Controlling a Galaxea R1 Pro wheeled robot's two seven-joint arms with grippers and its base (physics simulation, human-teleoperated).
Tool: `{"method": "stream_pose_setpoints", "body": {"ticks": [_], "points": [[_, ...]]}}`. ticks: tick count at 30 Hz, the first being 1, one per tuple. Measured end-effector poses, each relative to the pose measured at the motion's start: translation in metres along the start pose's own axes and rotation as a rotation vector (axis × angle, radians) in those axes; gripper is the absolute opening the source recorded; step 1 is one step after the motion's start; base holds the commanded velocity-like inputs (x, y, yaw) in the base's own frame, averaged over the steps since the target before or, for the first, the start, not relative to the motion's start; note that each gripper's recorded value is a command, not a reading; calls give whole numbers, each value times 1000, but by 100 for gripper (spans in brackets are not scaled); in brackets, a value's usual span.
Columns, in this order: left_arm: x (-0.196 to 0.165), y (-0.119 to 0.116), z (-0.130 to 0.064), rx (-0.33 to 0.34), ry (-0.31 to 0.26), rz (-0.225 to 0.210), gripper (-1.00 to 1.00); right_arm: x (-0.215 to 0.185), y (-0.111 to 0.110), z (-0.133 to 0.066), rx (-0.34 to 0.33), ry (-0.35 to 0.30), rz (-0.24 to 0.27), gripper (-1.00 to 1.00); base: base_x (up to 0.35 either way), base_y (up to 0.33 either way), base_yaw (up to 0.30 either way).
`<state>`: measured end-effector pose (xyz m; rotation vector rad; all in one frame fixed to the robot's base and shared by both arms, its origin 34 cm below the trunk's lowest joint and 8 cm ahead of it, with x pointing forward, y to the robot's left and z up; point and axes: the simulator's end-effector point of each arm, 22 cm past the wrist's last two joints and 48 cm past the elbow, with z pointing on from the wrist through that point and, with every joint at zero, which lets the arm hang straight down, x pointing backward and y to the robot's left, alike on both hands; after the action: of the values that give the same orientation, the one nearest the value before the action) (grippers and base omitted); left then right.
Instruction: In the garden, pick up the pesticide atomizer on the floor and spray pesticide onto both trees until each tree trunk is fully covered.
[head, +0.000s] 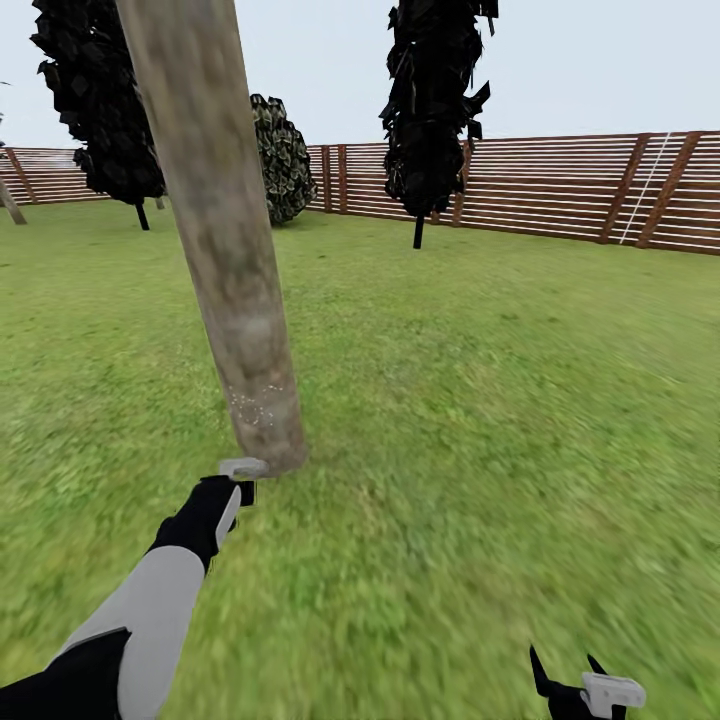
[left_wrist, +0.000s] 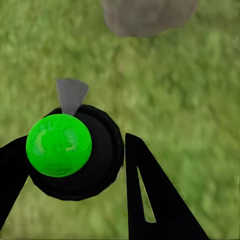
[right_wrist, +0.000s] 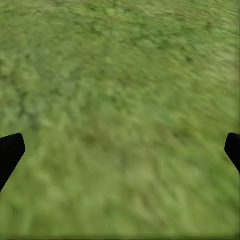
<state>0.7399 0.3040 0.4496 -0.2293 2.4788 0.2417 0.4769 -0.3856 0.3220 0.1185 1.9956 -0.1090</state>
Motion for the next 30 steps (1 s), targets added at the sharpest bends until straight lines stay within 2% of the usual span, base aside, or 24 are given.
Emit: {"method": "stream_pose_setpoints", "body": {"ticks": [2,5,10,14,17,22,24,26,30], "points": [[-9,24,-2,-36,-6,-3,-100,0,0,0,0,0,0,100,-14,0,0],[-12,31,-3,-41,-8,-10,-100,0,0,0,0,-1,0,100,-213,0,0],[-16,15,-7,-19,-14,-12,-100,0,0,0,0,0,0,100,-309,0,0],[-24,-7,-12,11,-25,-13,-100,0,0,0,0,0,0,100,-68,0,0],[-45,-14,-21,29,-43,-18,-100,0,0,0,0,-1,0,100,-11,0,0],[-50,-15,-22,37,-39,-18,-100,0,0,0,0,-1,0,100,-7,0,0],[-76,8,-31,29,-61,-22,-100,0,0,0,0,-1,0,100,-2,0,0],[-84,30,-33,10,-57,-26,-100,0,0,0,0,-2,0,100,0,0,0],[-90,30,-39,18,-55,-35,-100,0,0,0,0,-1,0,100,0,0,0]]}}
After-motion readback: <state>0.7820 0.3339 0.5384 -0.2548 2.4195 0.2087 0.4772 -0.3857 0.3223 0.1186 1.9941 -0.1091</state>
